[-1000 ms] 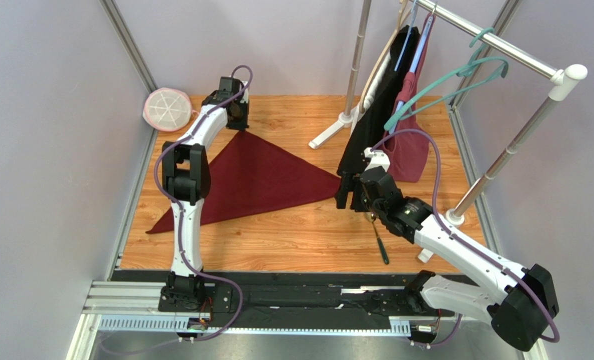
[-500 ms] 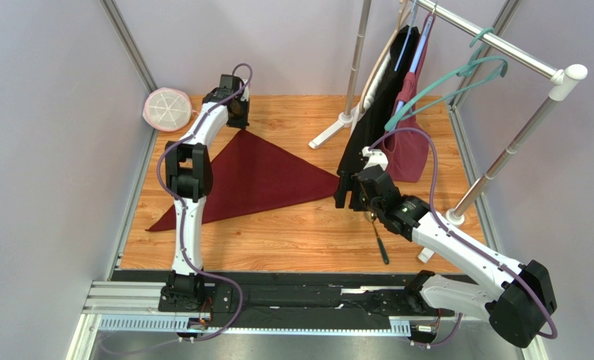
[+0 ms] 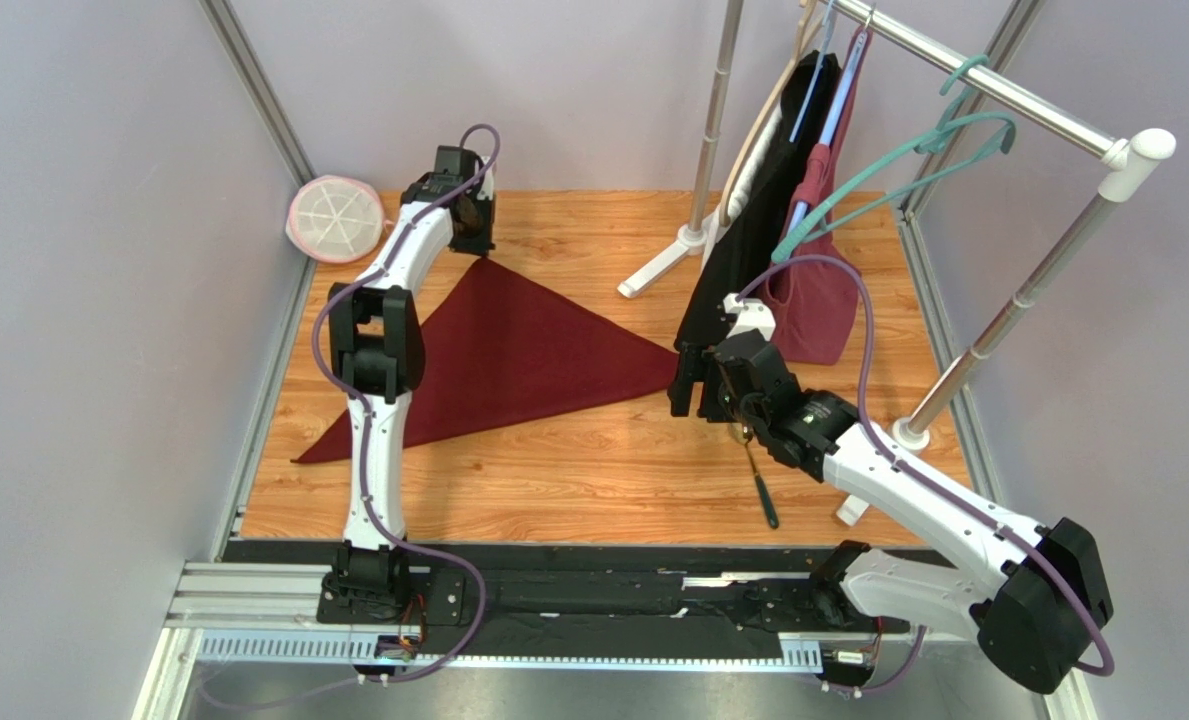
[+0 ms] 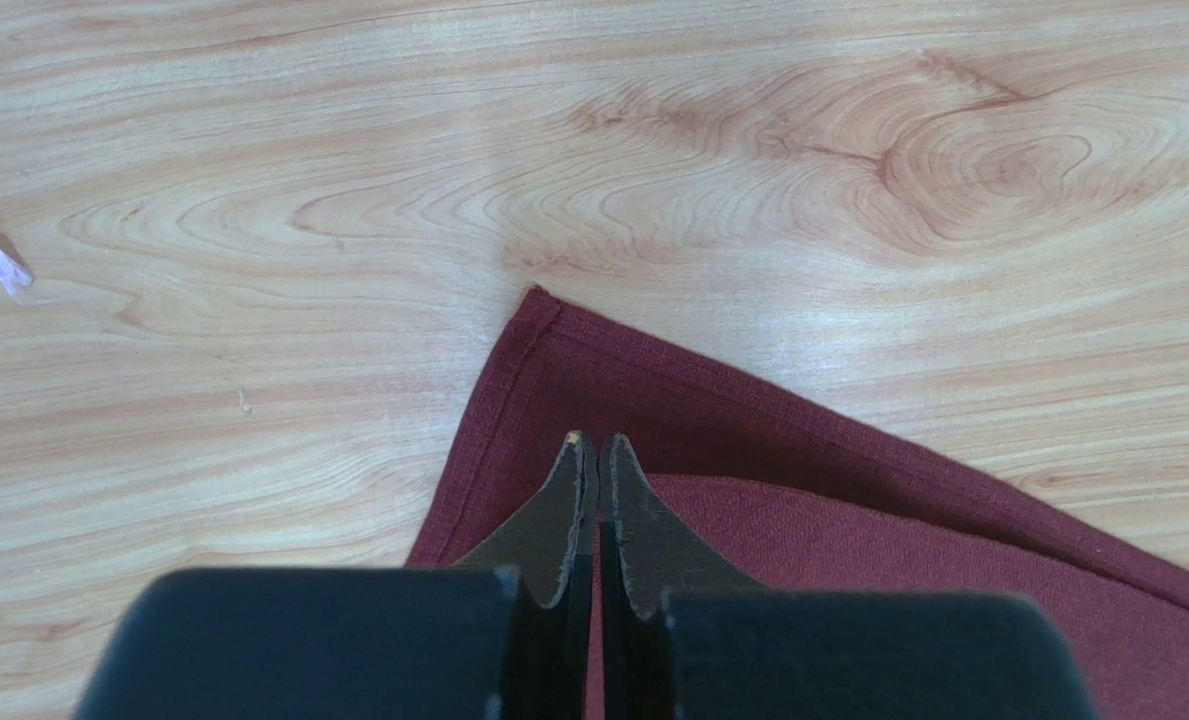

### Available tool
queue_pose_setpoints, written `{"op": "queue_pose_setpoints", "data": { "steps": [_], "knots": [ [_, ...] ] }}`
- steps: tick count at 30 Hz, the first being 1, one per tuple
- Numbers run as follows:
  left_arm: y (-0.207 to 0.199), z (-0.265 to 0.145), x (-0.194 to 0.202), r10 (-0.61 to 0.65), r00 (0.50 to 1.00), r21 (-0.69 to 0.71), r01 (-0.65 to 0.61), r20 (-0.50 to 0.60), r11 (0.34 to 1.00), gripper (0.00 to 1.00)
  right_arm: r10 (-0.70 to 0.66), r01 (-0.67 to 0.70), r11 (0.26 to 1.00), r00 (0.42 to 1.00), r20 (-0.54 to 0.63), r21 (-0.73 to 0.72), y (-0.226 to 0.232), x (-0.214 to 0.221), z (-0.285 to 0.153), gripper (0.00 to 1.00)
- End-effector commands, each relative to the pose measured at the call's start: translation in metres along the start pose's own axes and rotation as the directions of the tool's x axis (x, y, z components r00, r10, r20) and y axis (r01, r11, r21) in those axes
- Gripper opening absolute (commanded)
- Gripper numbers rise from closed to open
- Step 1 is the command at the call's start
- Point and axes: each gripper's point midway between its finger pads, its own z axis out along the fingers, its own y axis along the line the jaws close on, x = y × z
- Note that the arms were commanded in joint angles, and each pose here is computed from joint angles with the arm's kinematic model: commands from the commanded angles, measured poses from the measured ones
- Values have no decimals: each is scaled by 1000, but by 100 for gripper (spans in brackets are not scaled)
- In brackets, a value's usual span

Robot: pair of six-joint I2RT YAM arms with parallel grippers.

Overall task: Fold the napkin, place the utensils inside, and roll it up
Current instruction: Fold the napkin

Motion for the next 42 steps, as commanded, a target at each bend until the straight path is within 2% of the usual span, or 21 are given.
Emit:
{"op": "queue_pose_setpoints", "data": {
  "steps": [1,6,7,9,10,12,15,16,17,24,28,30,32,33,34,40,41,42],
  "knots": [
    [7,-4,-15,-11,999,1,11,36,1000,0,1,0,1000,998,58,-18,10,-22,-3,82],
    [7,-3,-16,-14,999,5,14,38,1000,1,0,1,1000,999,49,-13,9,-19,-1,82],
    [7,-4,-16,-15,999,2,15,39,1000,6,0,1,1000,999,50,-15,9,-19,-2,82],
    [8,-4,-18,-15,999,-2,15,47,1000,8,0,0,1000,999,47,-13,8,-18,-2,82],
    [8,-6,-20,-17,998,-3,17,53,1000,18,1,-1,1000,999,48,-11,8,-18,-2,82],
    [7,-8,-24,-19,997,4,19,68,1000,20,-2,2,1000,999,47,-8,6,-17,-3,82],
    [2,-13,-32,-24,995,29,21,93,999,53,0,0,1000,999,43,0,4,-15,-3,83],
    [2,-17,-36,-28,994,28,25,103,999,70,2,-2,1000,999,42,-2,4,-15,-4,83],
    [2,-18,-37,-28,994,27,25,108,999,73,3,-3,1000,999,40,0,4,-14,-4,83],
    [0,-35,-49,-18,986,32,13,166,999,74,-1,0,1000,999,35,28,-6,-8,-7,83],
    [-3,-19,-30,-41,996,51,37,80,998,63,6,-7,1000,999,32,17,-5,-6,-9,83],
    [-4,-16,-16,-68,997,55,66,33,996,62,11,-12,1000,1000,27,24,-8,-3,-9,83],
    [-11,-22,-16,-120,992,83,116,44,990,62,5,-5,998,1000,12,66,-18,6,-6,83],
    [-14,-16,3,-139,990,89,138,5,986,62,1,-1,997,1000,2,83,-22,10,-4,83],
    [-20,-32,-15,-170,982,124,160,75,979,62,2,0,994,1000,-21,108,-28,16,-2,83],
    [-36,-78,-8,-229,961,167,204,152,965,64,20,3,973,995,-98,231,-62,41,-4,83],
    [-37,-80,4,-229,964,162,206,135,965,64,33,-5,968,994,-107,253,-68,43,-5,83],
    [-41,-100,-4,-219,959,163,190,181,968,64,38,-4,963,992,-123,269,-73,49,-6,82]
  ]
}}
